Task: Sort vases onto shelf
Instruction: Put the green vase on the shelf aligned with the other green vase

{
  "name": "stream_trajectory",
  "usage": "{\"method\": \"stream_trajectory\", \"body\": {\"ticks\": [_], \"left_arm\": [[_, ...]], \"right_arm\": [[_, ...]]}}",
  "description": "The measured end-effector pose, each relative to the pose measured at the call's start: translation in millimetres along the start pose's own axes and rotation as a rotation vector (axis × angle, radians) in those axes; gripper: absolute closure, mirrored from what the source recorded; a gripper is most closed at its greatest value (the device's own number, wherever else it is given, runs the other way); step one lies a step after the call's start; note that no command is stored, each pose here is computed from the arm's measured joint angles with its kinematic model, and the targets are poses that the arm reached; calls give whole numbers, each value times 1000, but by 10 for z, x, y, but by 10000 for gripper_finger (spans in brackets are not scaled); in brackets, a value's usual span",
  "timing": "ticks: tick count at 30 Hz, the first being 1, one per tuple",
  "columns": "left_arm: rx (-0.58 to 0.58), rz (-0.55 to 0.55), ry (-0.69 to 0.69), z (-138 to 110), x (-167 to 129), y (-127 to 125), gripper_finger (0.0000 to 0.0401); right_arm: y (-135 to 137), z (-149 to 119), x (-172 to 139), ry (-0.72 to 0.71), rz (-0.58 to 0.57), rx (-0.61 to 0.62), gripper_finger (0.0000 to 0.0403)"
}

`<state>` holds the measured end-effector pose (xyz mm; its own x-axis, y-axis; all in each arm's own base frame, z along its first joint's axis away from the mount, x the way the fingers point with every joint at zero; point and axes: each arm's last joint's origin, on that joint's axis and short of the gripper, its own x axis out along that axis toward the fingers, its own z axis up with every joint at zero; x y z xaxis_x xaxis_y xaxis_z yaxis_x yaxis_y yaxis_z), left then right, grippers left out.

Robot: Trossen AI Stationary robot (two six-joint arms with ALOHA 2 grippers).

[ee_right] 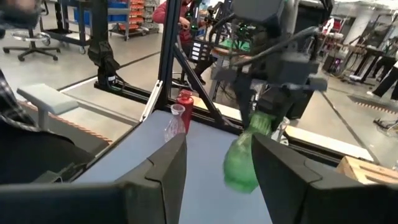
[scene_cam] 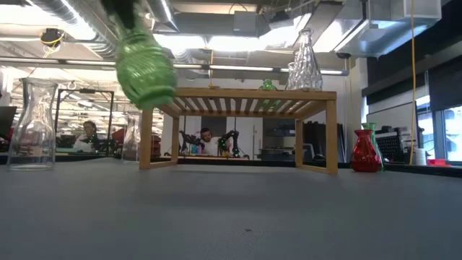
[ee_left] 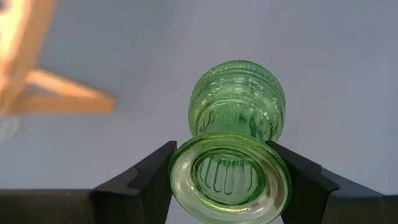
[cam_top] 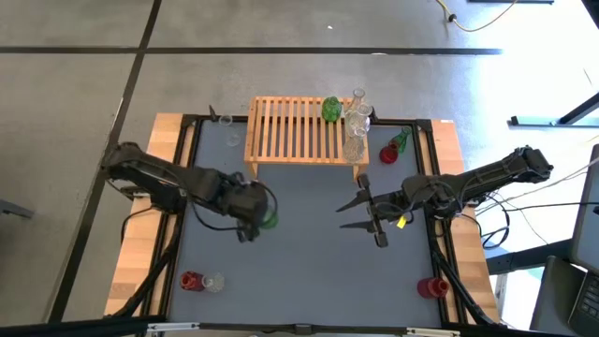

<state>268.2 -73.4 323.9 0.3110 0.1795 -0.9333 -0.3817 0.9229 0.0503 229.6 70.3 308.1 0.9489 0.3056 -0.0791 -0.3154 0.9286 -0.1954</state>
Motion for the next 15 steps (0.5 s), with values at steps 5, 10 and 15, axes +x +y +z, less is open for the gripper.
{"method": "stream_trajectory", "body": {"ticks": [5,10,15], "left_arm": [[50,-68,47,213,384,-152,181],[94,-79,119,332,717,-184,181],[70,-79,161,446,850,-133,181]], "right_arm": [[1,-7,-1,13,2,15,233],[-2,-24,-1,33,-16,15,233],[-13,-38,-2,51,-51,12,233]]}}
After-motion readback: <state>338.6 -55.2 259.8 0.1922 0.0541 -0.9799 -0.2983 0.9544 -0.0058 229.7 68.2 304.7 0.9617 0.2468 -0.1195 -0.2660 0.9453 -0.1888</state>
